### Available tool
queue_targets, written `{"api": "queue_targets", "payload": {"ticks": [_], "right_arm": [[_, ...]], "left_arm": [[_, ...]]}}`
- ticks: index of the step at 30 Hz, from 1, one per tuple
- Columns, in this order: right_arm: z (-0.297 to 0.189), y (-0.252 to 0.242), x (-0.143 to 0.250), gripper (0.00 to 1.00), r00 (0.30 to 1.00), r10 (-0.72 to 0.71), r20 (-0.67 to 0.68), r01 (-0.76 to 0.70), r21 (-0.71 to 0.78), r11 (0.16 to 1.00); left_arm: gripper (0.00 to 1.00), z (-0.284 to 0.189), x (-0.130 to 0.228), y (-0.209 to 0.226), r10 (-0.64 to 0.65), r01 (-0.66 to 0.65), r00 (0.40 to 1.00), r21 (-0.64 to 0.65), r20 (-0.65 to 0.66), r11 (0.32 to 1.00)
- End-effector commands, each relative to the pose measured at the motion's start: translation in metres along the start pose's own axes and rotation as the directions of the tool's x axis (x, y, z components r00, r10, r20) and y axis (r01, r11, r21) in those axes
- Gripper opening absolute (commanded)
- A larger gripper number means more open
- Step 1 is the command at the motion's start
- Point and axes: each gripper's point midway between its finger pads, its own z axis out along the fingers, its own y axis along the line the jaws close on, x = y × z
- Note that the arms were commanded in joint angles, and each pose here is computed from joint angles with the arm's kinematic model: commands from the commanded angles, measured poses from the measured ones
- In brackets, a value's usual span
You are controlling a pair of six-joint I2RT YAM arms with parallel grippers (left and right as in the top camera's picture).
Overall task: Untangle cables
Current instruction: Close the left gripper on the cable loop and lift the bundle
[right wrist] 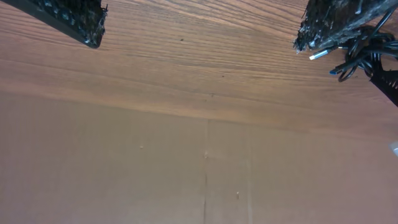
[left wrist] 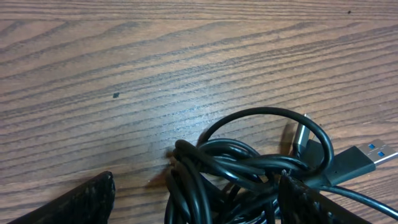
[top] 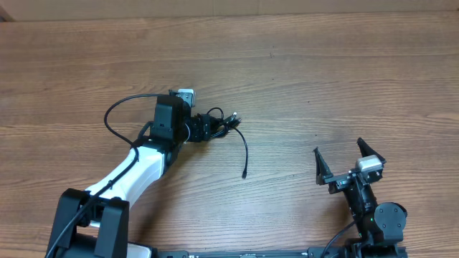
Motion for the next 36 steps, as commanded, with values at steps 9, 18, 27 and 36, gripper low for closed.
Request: {"api": "queue_targets", "payload": {"ticks": [9, 18, 27, 36], "right_arm": [[0.000, -0.001, 0.002, 1.00, 1.000, 0.005, 0.001, -0.005, 0.008, 1.000], [0.000, -0.001, 0.002, 1.00, 1.000, 0.005, 0.001, -0.005, 0.008, 1.000], [0.000, -0.002, 0.002, 1.00, 1.000, 0.005, 0.001, -0.005, 0.008, 1.000], [0.000, -0.001, 0.002, 1.00, 1.000, 0.005, 0.001, -0.005, 0.008, 1.000]], "left_arm": [[0.71, 0.000, 0.008, 0.005, -0.032, 0.030, 0.998, -0.034, -0.048, 0.999], [0.51, 0.001, 0.006, 0.007, -0.028, 0.027, 0.999, -0.050, -0.036, 0.998], [0.13, 0.001, 0.005, 0.006, -0.030, 0.028, 0.999, -0.044, -0.036, 0.999], [0.04, 0.001, 0.002, 0.000, -0.062, 0.062, 0.998, -0.013, -0.024, 0.998]]}}
